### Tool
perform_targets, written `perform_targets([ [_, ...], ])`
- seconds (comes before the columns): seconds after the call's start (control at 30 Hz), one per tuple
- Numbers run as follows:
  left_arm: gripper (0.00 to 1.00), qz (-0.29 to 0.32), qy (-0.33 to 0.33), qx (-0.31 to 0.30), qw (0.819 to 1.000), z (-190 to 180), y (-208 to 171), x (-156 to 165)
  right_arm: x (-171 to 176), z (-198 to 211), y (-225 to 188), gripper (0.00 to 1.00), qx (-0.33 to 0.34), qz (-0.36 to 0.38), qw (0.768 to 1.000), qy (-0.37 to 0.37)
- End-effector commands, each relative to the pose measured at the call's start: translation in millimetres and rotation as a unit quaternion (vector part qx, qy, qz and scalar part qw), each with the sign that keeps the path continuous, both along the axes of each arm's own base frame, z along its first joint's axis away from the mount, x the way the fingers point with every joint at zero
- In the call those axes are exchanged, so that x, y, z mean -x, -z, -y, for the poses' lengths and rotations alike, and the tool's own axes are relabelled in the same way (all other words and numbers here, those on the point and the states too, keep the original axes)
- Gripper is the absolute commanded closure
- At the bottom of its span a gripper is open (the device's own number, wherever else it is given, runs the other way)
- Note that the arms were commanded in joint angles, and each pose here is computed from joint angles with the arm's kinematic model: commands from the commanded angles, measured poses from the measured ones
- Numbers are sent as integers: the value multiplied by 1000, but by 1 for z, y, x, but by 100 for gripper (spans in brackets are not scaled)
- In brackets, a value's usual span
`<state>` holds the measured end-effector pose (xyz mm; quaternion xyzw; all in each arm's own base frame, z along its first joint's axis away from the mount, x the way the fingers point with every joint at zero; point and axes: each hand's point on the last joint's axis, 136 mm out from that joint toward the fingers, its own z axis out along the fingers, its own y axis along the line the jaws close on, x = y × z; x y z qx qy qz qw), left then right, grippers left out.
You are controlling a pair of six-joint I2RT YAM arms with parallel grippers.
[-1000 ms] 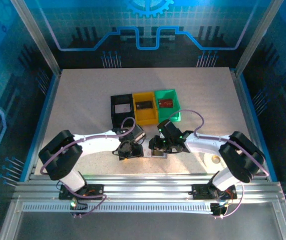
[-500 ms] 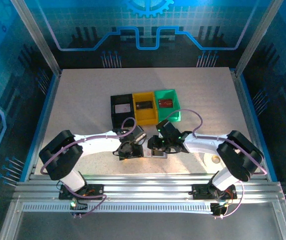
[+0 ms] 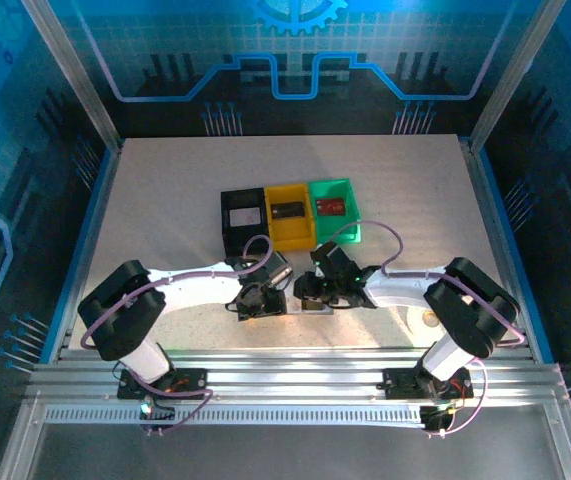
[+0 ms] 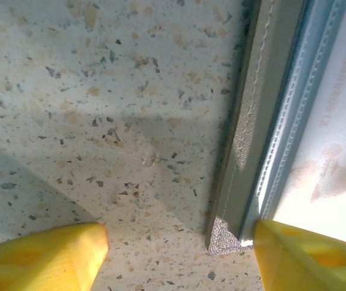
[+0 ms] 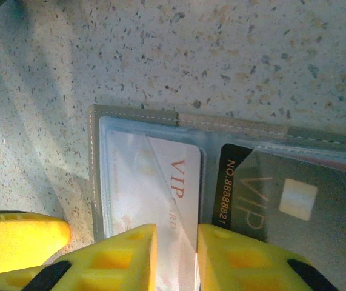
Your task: Take the credit cards out of the card holder
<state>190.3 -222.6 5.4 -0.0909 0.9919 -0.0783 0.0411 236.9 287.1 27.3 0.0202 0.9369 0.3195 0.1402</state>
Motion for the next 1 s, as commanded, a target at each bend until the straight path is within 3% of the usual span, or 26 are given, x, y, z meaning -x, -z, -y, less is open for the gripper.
perform_targets([
  [0.0, 32, -49, 16, 10, 999, 7, 45, 24, 6, 1, 10, 77, -1, 1, 1000, -9],
  [0.8, 32, -42, 22, 7, 999, 7, 38, 23, 8, 7, 2, 99, -26, 26, 999, -4],
  [0.97, 32, -40, 24, 6, 999, 8, 35, 21, 6, 9, -3, 100, -27, 37, 999, -3],
])
